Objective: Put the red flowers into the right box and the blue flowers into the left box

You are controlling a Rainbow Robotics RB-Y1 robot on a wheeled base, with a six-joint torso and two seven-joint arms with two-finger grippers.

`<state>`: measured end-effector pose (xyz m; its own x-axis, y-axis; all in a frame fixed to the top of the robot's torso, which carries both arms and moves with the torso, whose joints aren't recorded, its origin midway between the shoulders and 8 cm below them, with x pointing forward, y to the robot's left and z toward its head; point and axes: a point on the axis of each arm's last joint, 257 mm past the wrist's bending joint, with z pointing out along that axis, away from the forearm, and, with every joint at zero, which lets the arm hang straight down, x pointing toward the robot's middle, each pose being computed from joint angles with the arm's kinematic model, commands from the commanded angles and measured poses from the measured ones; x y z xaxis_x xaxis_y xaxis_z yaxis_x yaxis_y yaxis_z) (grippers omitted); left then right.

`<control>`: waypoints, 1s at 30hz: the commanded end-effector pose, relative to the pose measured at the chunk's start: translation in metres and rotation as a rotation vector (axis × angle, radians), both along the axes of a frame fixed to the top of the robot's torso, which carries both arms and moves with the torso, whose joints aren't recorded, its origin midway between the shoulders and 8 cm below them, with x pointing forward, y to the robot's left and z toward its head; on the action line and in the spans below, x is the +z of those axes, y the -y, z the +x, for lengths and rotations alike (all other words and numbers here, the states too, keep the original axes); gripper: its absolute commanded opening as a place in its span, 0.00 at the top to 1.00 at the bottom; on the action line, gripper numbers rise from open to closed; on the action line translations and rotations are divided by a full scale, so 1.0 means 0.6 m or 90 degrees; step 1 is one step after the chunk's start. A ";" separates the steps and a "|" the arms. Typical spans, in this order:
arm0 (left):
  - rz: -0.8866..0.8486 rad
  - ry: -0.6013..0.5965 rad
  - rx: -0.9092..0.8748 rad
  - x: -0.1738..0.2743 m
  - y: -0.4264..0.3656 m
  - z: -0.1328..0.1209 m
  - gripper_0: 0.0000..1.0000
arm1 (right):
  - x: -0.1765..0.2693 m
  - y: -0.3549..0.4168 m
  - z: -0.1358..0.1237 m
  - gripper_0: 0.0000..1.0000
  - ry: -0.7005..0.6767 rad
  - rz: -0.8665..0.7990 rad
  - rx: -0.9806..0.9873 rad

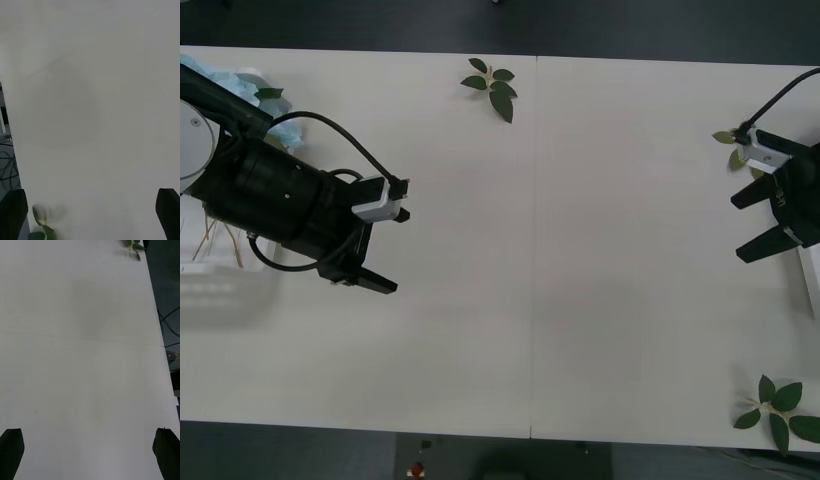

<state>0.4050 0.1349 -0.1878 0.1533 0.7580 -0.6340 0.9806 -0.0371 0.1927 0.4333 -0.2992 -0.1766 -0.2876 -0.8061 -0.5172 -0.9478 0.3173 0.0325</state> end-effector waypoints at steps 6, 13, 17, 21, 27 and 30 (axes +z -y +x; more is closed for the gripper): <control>0.045 0.020 -0.024 0.071 -0.059 0.008 0.00 | 0.046 0.022 0.060 0.00 0.102 -0.016 -0.023; 0.047 0.005 -0.031 0.075 -0.067 -0.002 0.00 | 0.049 0.023 0.066 0.00 0.113 -0.016 -0.027; 0.045 0.004 -0.031 0.076 -0.065 -0.002 0.00 | 0.052 0.033 0.065 0.00 0.115 -0.022 -0.032; 0.045 -0.003 -0.026 0.071 -0.070 -0.001 0.00 | 0.056 0.038 0.063 0.00 0.112 -0.021 -0.036; 0.045 -0.003 -0.026 0.071 -0.070 -0.001 0.00 | 0.060 0.045 0.058 0.00 0.103 -0.015 -0.045; 0.045 -0.003 -0.026 0.071 -0.070 -0.001 0.00 | 0.060 0.045 0.058 0.00 0.103 -0.015 -0.045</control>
<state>0.4048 0.1792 -0.1500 0.1499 0.7990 -0.5824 0.9836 -0.0607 0.1699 0.4684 -0.2994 -0.1579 -0.2592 -0.7825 -0.5661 -0.9260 0.3678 -0.0845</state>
